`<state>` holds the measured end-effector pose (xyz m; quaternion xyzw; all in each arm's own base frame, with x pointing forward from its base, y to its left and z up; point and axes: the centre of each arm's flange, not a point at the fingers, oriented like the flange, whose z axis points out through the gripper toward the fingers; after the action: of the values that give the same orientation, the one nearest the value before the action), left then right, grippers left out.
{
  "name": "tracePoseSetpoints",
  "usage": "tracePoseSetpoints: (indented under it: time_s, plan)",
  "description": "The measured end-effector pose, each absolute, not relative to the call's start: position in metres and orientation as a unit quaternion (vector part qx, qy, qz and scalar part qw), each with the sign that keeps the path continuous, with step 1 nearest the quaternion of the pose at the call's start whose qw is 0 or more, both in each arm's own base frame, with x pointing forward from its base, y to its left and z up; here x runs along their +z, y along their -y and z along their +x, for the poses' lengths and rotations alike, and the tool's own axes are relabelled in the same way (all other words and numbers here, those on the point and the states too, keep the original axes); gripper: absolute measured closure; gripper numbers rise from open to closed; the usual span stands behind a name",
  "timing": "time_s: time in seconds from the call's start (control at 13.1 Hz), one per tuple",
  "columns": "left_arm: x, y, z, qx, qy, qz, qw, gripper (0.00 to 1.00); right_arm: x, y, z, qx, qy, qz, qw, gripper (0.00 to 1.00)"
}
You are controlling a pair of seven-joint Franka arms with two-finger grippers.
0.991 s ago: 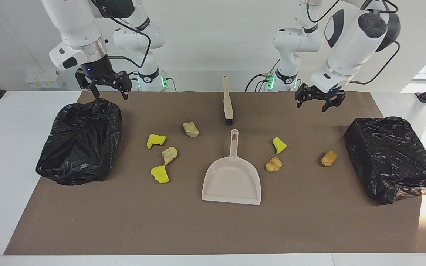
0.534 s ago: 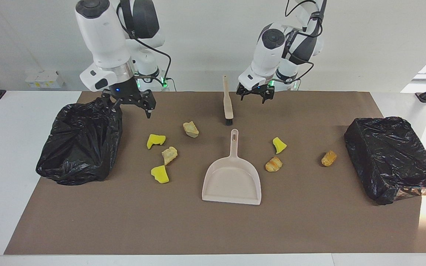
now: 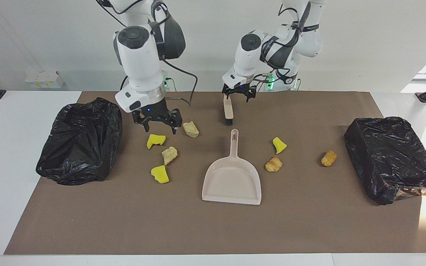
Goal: Sweep and dump trash in bin
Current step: 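Grasp the pink dustpan handle with the right gripper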
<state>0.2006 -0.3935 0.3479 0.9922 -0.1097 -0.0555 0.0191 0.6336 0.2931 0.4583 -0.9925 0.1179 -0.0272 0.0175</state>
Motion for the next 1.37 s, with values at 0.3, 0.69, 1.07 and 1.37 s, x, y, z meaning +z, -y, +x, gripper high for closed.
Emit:
tracePoseSetpoints:
  time_s: [0.3, 0.69, 1.07, 1.37]
  plan:
    - [0.331, 0.378, 0.187, -0.047, 0.094, 0.994, 0.023, 0.15, 0.383, -0.389, 0.624, -0.027, -0.1, -0.994, 0.023, 0.0]
    - [0.333, 0.377, 0.19, -0.04, 0.082, 0.995, 0.033, 0.42, 0.363, -0.431, 0.608, -0.038, -0.069, -0.996, 0.028, 0.0]
    - [0.333, 0.375, 0.191, -0.042, 0.077, 0.996, 0.031, 0.73, 0.341, -0.438, 0.6, -0.044, -0.057, -0.997, 0.034, 0.0]
    - [0.345, 0.363, 0.209, -0.058, 0.052, 0.997, 0.019, 0.73, 0.347, -0.438, 0.6, -0.048, -0.057, -0.996, 0.038, 0.34]
